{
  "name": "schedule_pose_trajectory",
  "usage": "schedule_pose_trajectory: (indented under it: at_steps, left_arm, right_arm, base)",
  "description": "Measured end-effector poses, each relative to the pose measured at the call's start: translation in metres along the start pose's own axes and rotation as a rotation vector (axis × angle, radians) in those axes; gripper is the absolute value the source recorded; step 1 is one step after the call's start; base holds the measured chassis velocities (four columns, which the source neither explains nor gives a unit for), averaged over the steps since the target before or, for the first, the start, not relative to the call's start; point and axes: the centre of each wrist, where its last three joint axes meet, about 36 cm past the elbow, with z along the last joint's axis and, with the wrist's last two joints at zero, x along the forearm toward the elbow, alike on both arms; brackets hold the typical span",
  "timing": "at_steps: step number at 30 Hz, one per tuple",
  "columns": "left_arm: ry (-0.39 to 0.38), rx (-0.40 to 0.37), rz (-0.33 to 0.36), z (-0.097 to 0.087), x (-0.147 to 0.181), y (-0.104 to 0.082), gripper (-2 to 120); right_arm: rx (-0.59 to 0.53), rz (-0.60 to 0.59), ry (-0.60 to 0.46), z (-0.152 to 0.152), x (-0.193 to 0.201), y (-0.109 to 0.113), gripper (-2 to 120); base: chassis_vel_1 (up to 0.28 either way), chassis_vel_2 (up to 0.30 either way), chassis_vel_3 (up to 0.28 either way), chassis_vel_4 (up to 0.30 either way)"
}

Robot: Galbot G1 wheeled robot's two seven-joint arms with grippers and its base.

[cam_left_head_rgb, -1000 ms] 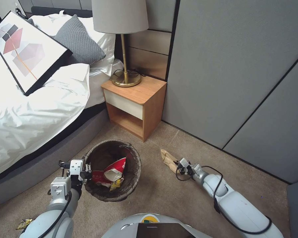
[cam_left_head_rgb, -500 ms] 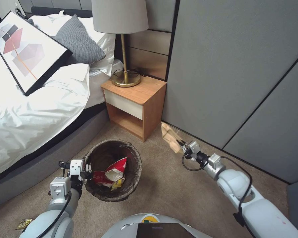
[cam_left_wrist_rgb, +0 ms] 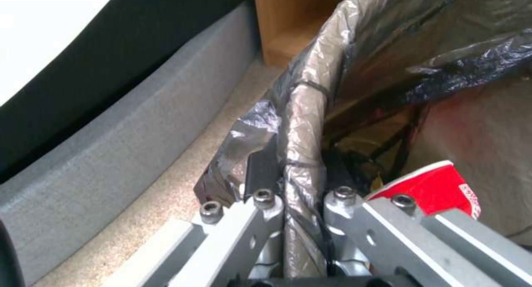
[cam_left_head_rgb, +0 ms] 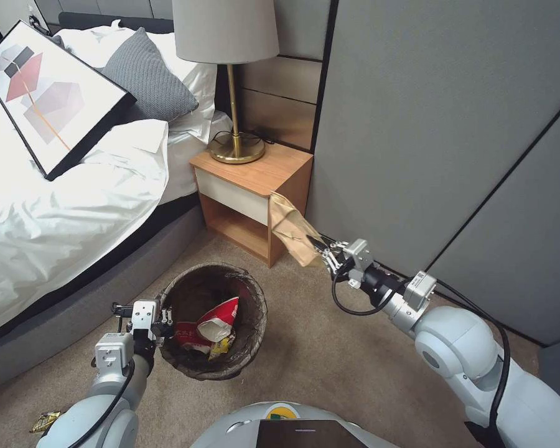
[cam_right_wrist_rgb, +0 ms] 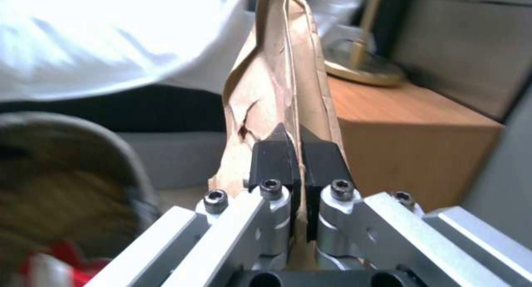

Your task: Pick up the trash bin, then pick up the garbage from the floor and place it into the trash bin.

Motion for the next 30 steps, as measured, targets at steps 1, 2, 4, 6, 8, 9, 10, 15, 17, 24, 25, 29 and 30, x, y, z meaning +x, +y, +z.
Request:
schedule_pose_trajectory:
  at_steps: [1,2,4,6,8,9,10,15,17,24,25,29,30]
  left_arm:
    - [0.000,-0.001,0.002,0.000,0.000,0.000,2]
    - [0.001,-0.001,0.003,0.000,0.000,0.000,2]
    - [0.002,0.000,0.004,0.000,0.000,0.000,2]
    - [0.003,0.001,0.009,0.000,0.000,-0.001,2]
    - [0.003,0.002,0.011,0.000,0.000,-0.001,2]
    - [0.002,0.003,0.014,0.000,0.000,-0.002,2]
    - [0.001,0.004,0.017,0.000,-0.001,-0.003,2]
    - [-0.004,0.004,0.019,-0.001,-0.001,-0.004,2]
    - [-0.006,0.004,0.020,-0.002,-0.002,-0.004,2]
    - [-0.011,0.011,0.024,-0.004,-0.003,-0.004,2]
    - [-0.012,0.013,0.025,-0.005,-0.003,-0.004,2]
    - [-0.013,0.027,0.032,-0.006,-0.004,-0.004,2]
    - [-0.013,0.027,0.032,-0.006,-0.004,-0.004,2]
  right_arm:
    - [-0.008,-0.030,-0.010,-0.007,-0.002,0.005,0]
    - [-0.012,-0.046,-0.014,-0.011,-0.003,0.007,0]
    - [-0.018,-0.070,-0.018,-0.015,-0.004,0.011,0]
    - [-0.026,-0.113,-0.020,-0.021,-0.007,0.016,0]
    - [-0.027,-0.132,-0.020,-0.023,-0.009,0.017,0]
    - [-0.023,-0.160,-0.021,-0.026,-0.012,0.018,0]
    - [-0.019,-0.183,-0.022,-0.028,-0.015,0.019,0]
    - [-0.011,-0.270,-0.017,-0.033,-0.030,0.025,0]
    - [-0.011,-0.286,-0.015,-0.033,-0.033,0.027,0]
    - [-0.023,-0.359,0.021,-0.031,-0.044,0.034,0]
    - [-0.023,-0.374,0.035,-0.030,-0.044,0.036,0]
    - [-0.024,-0.411,0.074,-0.023,-0.046,0.042,0]
    - [-0.024,-0.411,0.074,-0.023,-0.046,0.042,0]
  base:
    - [0.000,0.000,0.000,0.000]
    - [0.000,0.000,0.000,0.000]
    - [0.000,0.000,0.000,0.000]
    - [0.000,0.000,0.000,0.000]
    - [0.000,0.000,0.000,0.000]
    - [0.000,0.000,0.000,0.000]
    - [0.000,0.000,0.000,0.000]
    - [0.000,0.000,0.000,0.000]
    - [0.000,0.000,0.000,0.000]
    - [0.000,0.000,0.000,0.000]
    - [0.000,0.000,0.000,0.000]
    - [0.000,0.000,0.000,0.000]
    - [0.000,0.000,0.000,0.000]
